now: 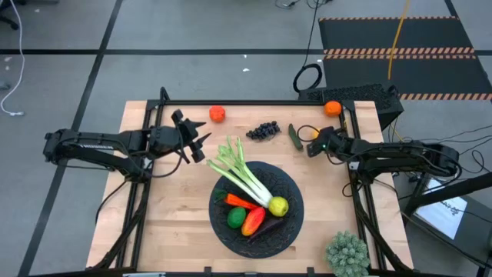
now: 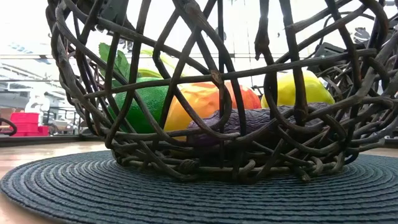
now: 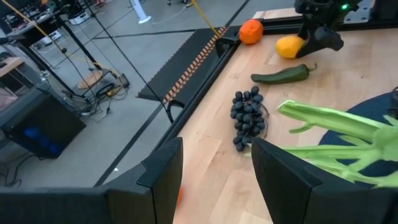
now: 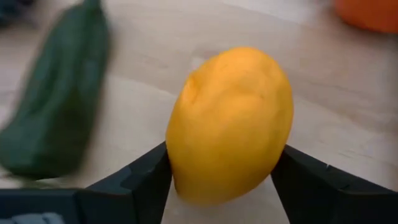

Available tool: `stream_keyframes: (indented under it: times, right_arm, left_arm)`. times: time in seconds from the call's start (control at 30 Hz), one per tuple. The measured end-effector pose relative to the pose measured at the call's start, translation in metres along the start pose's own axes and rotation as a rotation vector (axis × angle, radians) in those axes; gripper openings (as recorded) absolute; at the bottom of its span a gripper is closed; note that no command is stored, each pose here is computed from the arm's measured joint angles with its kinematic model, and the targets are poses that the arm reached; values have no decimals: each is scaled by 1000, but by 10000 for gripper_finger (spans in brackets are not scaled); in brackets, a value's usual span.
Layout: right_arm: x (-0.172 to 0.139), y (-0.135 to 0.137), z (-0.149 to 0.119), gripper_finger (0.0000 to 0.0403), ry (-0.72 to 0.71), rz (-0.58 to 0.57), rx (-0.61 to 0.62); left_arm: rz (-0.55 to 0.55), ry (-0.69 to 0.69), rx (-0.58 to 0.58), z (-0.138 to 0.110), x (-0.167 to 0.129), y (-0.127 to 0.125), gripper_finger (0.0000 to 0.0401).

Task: Build produce basket
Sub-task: Put the yellow lemon into the black mesh basket

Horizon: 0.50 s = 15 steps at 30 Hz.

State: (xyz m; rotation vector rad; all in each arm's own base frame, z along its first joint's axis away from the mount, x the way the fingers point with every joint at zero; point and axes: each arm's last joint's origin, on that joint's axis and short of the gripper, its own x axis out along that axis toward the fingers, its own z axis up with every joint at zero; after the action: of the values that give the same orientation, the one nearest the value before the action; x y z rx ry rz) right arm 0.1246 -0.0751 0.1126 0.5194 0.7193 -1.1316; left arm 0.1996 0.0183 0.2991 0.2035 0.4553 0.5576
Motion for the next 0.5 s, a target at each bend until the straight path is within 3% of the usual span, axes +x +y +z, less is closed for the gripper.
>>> stream_keyframes:
  times: [0.13, 0.37, 0.5]
  right_arm:
    - [-2, 6, 4, 235, -2, 124, -14]
    - [-14, 17, 15, 234, -15, 444, -14]
    - [-22, 18, 18, 234, -38, 534, -12]
  left_arm:
    - [-13, -8, 6, 1, -1, -3, 191]
    - [-29, -16, 9, 1, -3, -6, 191]
    - [-41, -20, -13, 2, -5, -8, 191]
